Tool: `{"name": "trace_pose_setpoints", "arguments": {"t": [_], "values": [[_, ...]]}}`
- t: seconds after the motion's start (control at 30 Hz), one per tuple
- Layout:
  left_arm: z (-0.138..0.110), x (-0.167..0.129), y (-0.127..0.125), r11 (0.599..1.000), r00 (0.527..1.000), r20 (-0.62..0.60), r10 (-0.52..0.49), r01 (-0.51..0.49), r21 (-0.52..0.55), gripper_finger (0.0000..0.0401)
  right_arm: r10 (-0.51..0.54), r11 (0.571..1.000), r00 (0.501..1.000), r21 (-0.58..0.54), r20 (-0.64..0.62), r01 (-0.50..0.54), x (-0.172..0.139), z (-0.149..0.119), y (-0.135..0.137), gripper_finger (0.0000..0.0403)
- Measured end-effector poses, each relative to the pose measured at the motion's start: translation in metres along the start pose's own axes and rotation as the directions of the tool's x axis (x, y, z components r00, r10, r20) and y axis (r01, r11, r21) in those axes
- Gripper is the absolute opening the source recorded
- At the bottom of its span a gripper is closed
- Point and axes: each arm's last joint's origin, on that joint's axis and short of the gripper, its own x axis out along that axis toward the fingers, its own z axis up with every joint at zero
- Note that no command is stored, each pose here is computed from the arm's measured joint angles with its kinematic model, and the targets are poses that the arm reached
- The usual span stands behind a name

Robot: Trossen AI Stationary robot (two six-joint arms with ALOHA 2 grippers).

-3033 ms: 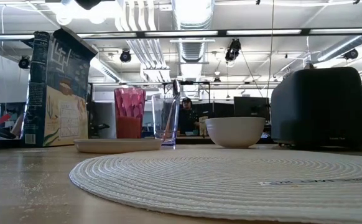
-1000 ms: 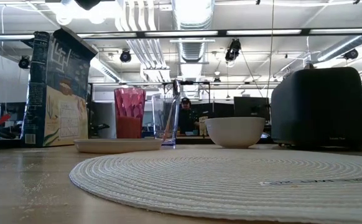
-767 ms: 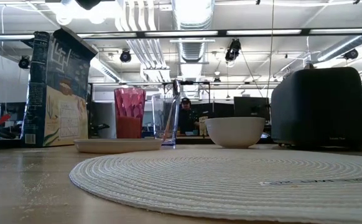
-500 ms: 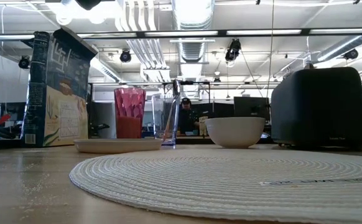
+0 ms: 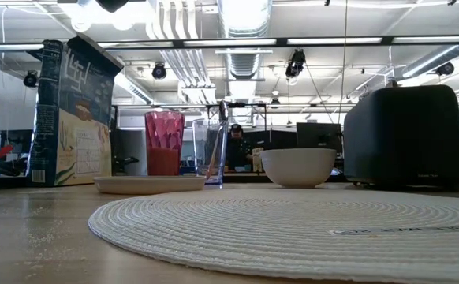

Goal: Arrange a breakfast setting
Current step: Remove the orange bin from the white placemat, then adjust the white table mat

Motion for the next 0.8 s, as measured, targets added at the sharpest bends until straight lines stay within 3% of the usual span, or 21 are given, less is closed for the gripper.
{"name": "trace_pose_setpoints", "arguments": {"t": [0.5,0.67,0.8], "values": [[-0.001,0.001,0.0,1.0,1.0,-0.003,0.001,-0.001,0.01,0.0128,-0.024,0.997,1.0,0.072,-0.016,0.025,-0.021,-0.017,-0.002,0.0132],[-0.005,0.007,-0.003,1.0,1.0,-0.024,0.006,-0.006,0.021,0.0128,-0.072,0.996,0.989,0.07,0.127,0.064,-0.035,-0.013,0.004,0.0127],[-0.011,0.013,-0.007,0.999,0.998,-0.058,-0.029,0.031,0.024,0.0128,-0.131,0.991,0.934,0.082,0.332,0.11,-0.049,-0.001,0.009,0.0125]]}}
